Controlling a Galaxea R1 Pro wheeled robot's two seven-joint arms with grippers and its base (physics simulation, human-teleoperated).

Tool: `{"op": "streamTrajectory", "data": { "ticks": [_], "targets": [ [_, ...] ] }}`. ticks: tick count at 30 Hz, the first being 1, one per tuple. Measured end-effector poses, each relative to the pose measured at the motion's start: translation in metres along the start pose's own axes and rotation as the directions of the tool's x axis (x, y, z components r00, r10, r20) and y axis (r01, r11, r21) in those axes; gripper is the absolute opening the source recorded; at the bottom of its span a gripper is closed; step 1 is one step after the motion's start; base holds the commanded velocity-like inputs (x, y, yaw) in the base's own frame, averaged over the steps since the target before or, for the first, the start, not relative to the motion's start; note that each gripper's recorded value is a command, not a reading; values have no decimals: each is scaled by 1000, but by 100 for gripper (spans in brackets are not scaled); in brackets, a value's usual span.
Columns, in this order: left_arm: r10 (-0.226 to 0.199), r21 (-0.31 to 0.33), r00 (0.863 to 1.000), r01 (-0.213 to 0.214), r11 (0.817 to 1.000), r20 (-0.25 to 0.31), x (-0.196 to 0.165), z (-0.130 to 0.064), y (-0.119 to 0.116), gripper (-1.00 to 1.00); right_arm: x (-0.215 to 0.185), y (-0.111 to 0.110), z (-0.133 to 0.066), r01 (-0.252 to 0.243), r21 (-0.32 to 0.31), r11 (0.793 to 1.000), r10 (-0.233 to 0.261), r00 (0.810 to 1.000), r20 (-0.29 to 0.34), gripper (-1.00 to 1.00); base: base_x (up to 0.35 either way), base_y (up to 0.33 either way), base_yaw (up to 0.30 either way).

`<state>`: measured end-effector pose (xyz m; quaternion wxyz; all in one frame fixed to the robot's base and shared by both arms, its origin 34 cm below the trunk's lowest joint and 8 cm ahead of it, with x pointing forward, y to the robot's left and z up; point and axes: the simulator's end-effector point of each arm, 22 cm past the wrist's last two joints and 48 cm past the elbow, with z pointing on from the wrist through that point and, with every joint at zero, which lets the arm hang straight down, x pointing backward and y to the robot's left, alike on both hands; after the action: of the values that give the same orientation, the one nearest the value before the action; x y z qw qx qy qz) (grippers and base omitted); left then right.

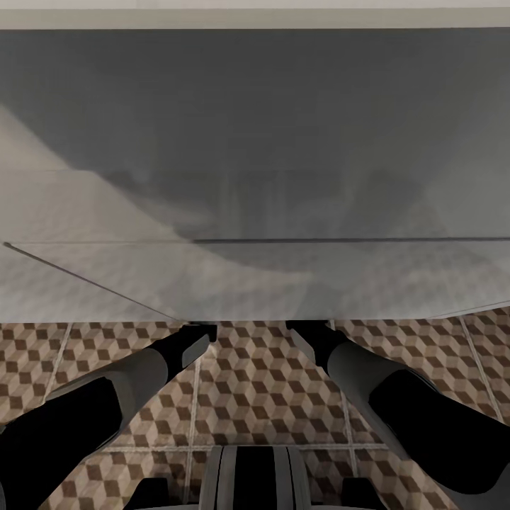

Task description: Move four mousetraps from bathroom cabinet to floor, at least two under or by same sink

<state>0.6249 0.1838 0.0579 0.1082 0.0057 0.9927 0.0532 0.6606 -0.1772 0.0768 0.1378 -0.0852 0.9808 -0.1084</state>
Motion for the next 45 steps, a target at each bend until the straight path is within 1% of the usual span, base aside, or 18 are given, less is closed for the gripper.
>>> {"op": "streamTrajectory", "data": {
  "ticks": [4,10,17,31,37,45],
  "targets": [
    [0,5,1000,0,1000,2,-1,0,-2,-100,0,0,0,-1,0,1000,1,1000,2,100,0,0,0],
    [0,8,1000,0,1000,4,-1,-1,-3,-100,-12,2,-1,-17,-4,1000,17,999,48,100,0,0,0],
    [0,8,1000,0,1000,3,-1,-1,-3,-100,-19,3,-2,-24,-7,1000,25,997,73,100,0,0,0],
    [1,6,1000,-1,1000,6,-2,-1,-2,-100,-21,3,-3,-27,-8,1000,28,996,81,100,0,0,-65],
    [-1,-2,1000,1,1000,24,-15,-1,2,-100,-21,3,-3,-27,-8,1000,28,996,81,100,0,0,-6],
    [-3,-3,999,3,1000,35,-23,-2,3,-100,-21,3,-3,-27,-8,1000,28,996,81,100,0,0,0]
  ]
}}
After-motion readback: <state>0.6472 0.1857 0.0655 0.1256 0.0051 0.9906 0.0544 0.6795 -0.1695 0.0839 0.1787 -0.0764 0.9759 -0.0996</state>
